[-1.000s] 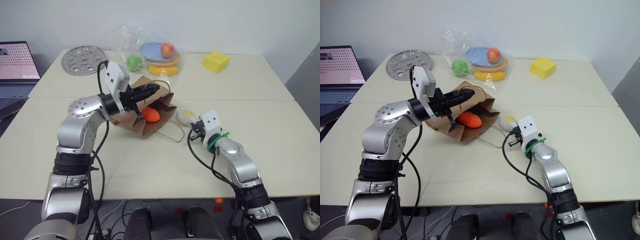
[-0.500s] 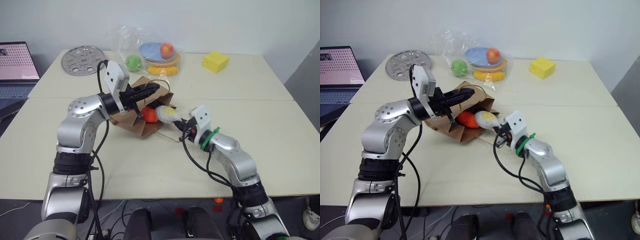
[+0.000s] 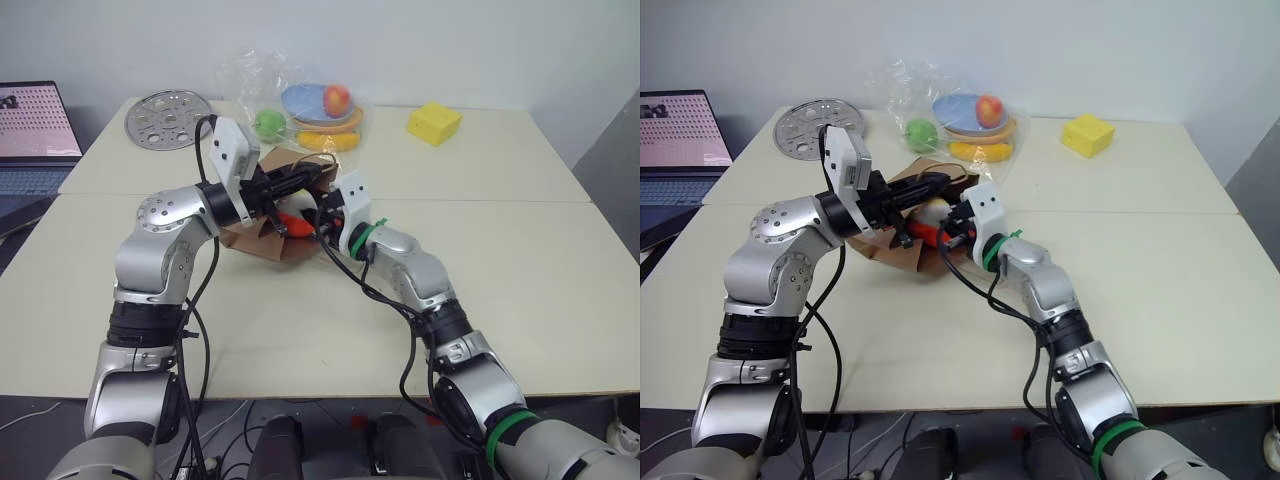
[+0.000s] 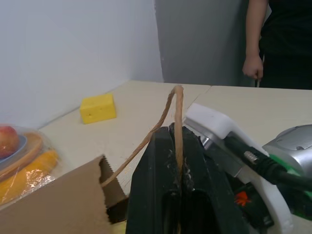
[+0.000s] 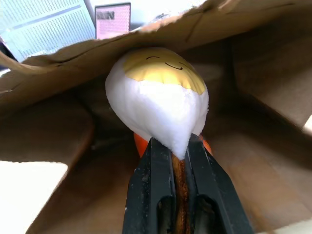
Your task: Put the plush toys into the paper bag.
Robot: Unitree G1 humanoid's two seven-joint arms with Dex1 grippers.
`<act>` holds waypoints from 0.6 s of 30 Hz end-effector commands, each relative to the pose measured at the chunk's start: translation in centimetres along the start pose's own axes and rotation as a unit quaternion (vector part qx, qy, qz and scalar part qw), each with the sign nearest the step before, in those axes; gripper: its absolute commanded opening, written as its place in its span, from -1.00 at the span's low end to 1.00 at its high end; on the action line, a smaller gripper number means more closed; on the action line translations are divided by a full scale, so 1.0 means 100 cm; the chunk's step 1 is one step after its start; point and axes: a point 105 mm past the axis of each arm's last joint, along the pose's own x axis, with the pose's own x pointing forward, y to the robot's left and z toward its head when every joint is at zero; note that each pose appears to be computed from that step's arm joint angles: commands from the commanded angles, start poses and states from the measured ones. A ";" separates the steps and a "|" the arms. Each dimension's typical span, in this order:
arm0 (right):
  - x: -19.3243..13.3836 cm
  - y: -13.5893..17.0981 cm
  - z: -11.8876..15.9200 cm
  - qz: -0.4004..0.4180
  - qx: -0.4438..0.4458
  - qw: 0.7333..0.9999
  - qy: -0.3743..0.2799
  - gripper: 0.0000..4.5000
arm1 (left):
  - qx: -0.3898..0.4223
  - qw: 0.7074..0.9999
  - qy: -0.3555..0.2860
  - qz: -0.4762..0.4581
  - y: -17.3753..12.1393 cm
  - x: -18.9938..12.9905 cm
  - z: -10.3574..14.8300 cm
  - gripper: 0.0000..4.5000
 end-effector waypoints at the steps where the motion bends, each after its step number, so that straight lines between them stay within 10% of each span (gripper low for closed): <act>1: 0.009 0.001 0.009 0.001 -0.004 1.000 -0.022 -0.99 | 0.017 1.000 -0.020 -0.015 -0.008 0.001 0.014 -1.00; 6: 0.016 -0.010 -0.012 -0.021 -0.005 1.000 0.010 -0.99 | 0.016 1.000 -0.022 -0.015 -0.009 0.001 0.015 -1.00; 18: 0.013 -0.022 -0.001 -0.028 -0.017 0.999 -0.011 0.84 | 0.011 0.999 -0.023 -0.019 -0.008 0.002 0.014 -1.00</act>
